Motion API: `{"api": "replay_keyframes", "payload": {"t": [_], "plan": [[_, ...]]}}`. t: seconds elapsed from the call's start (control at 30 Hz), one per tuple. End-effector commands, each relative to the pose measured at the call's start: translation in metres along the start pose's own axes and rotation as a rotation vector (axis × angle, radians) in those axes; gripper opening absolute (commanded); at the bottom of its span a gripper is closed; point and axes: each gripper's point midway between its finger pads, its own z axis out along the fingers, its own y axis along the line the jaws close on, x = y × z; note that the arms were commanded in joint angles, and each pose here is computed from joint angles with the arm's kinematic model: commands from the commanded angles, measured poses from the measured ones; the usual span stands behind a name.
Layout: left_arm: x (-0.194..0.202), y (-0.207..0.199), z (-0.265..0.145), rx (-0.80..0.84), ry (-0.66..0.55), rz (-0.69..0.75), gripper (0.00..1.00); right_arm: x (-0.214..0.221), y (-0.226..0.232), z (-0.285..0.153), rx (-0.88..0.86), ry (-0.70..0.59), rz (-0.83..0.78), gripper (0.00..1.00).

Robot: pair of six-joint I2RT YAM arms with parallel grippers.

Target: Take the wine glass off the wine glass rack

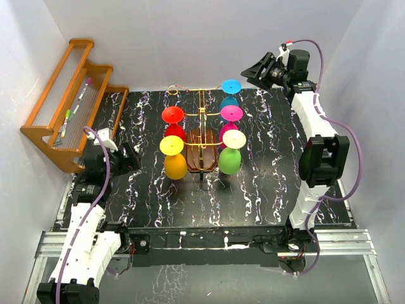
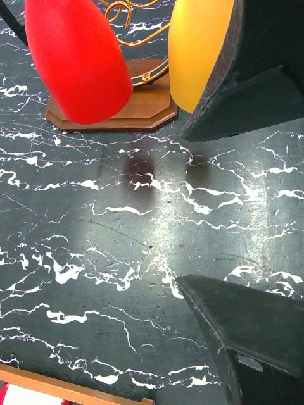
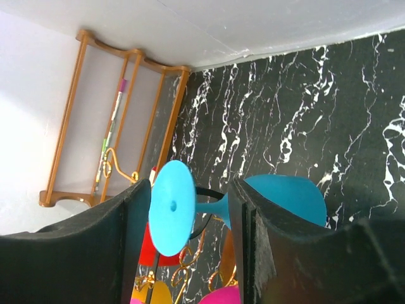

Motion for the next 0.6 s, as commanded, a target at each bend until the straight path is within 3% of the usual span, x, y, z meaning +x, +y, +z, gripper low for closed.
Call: {"api": "replay_keyframes", "payload": {"t": [0.0, 0.57], "plan": [[-0.002, -0.003, -0.001, 0.012, -0.004, 0.001, 0.84, -0.018, 0.022, -0.008, -0.032, -0.029, -0.054, 0.53], [-0.001, -0.003, 0.0, 0.013, 0.004, 0.0, 0.83, 0.029, 0.025, 0.005, -0.049, 0.068, -0.078, 0.51]]}}
